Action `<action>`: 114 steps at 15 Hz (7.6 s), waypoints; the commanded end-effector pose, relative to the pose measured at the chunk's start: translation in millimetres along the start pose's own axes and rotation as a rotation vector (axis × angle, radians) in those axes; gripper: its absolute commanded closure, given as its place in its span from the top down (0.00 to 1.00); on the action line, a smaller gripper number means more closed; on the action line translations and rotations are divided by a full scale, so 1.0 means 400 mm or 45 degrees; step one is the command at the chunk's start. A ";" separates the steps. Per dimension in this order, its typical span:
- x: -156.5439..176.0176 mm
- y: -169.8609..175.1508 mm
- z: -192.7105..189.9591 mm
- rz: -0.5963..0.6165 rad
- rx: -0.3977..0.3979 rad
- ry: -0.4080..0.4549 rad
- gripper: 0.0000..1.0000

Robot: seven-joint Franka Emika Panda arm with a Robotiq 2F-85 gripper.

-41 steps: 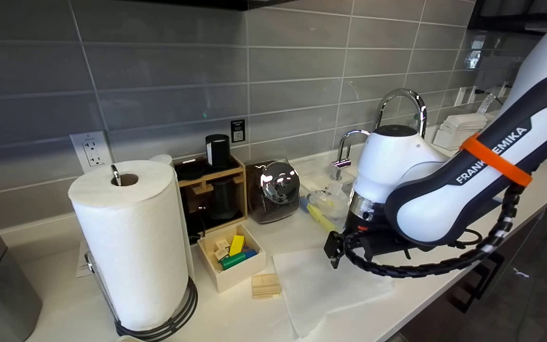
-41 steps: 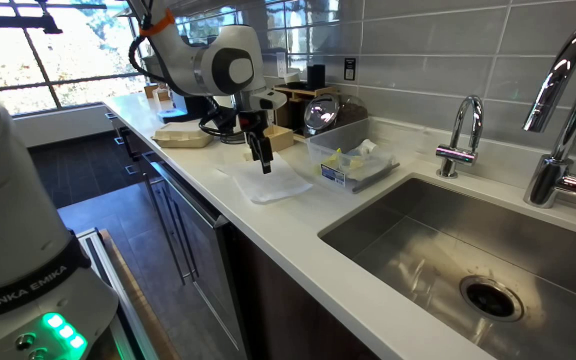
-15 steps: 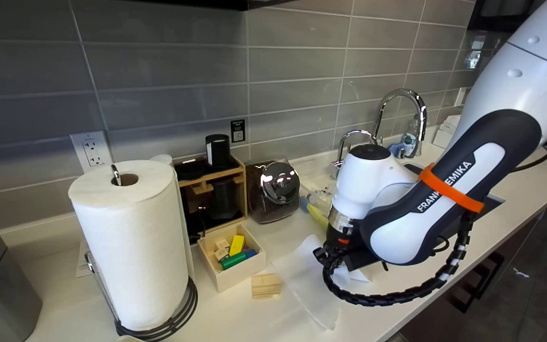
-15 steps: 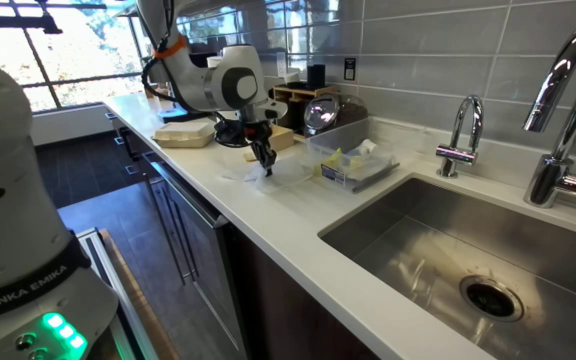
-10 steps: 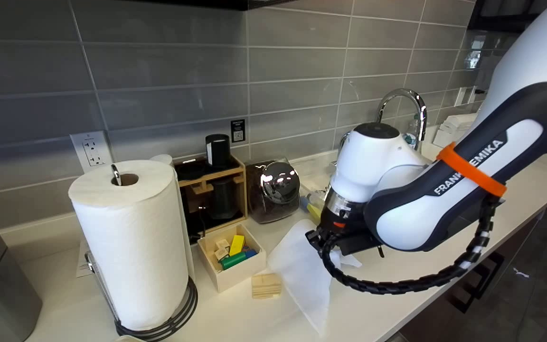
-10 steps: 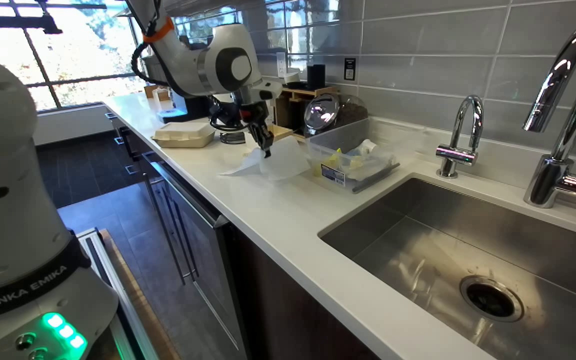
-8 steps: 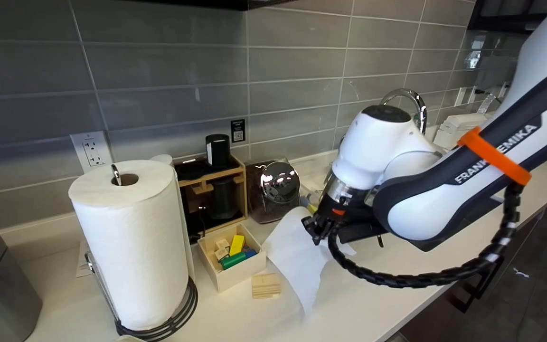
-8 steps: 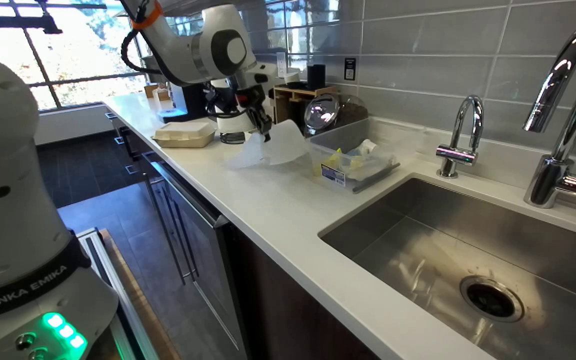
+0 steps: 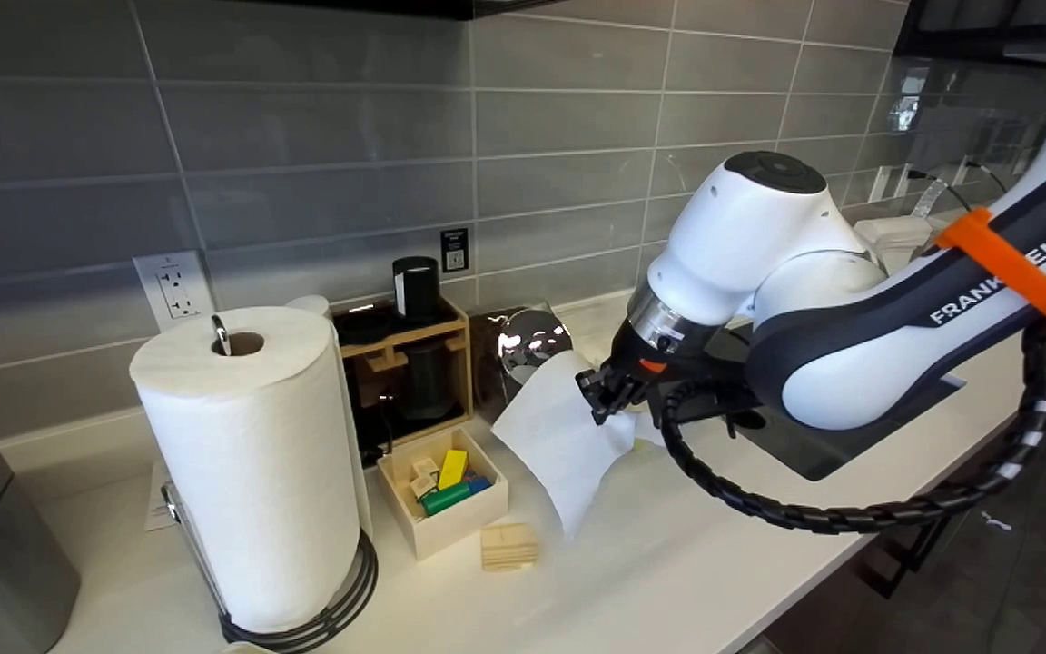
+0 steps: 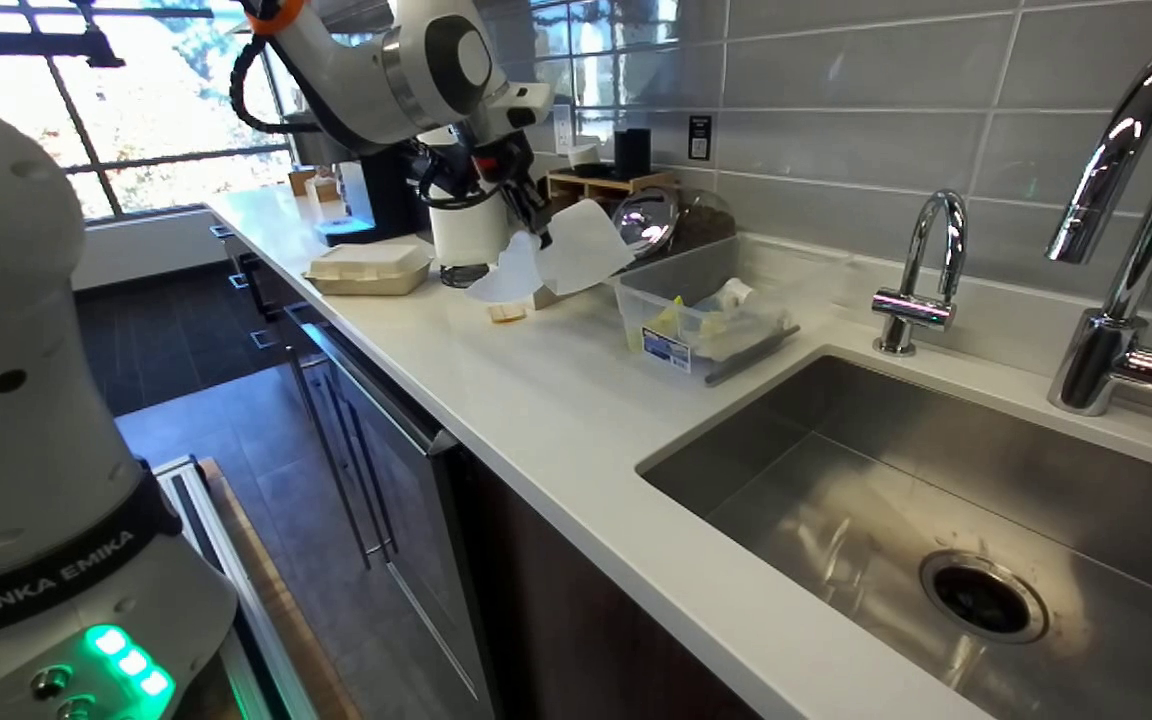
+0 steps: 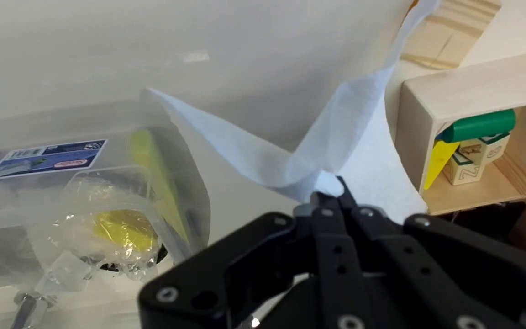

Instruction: Wipe the silver lid with the paper towel

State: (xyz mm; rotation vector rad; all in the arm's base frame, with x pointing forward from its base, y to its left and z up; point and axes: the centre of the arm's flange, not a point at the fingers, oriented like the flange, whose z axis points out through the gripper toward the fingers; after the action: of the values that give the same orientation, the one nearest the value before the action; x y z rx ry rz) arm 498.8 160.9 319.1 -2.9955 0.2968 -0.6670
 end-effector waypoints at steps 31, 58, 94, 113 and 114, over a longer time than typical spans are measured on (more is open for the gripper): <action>0.285 0.046 0.149 -0.094 -0.008 0.414 0.00; 0.182 -0.033 0.203 -0.172 0.048 0.254 0.00; 0.238 -0.053 0.209 -0.210 0.068 0.411 0.00; 0.203 0.083 0.233 0.054 -0.166 0.271 0.00; 0.207 0.091 0.232 0.071 -0.173 0.286 0.00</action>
State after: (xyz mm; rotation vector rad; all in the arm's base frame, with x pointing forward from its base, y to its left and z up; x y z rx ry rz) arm 607.3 119.9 269.9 -3.0093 0.3405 -1.0082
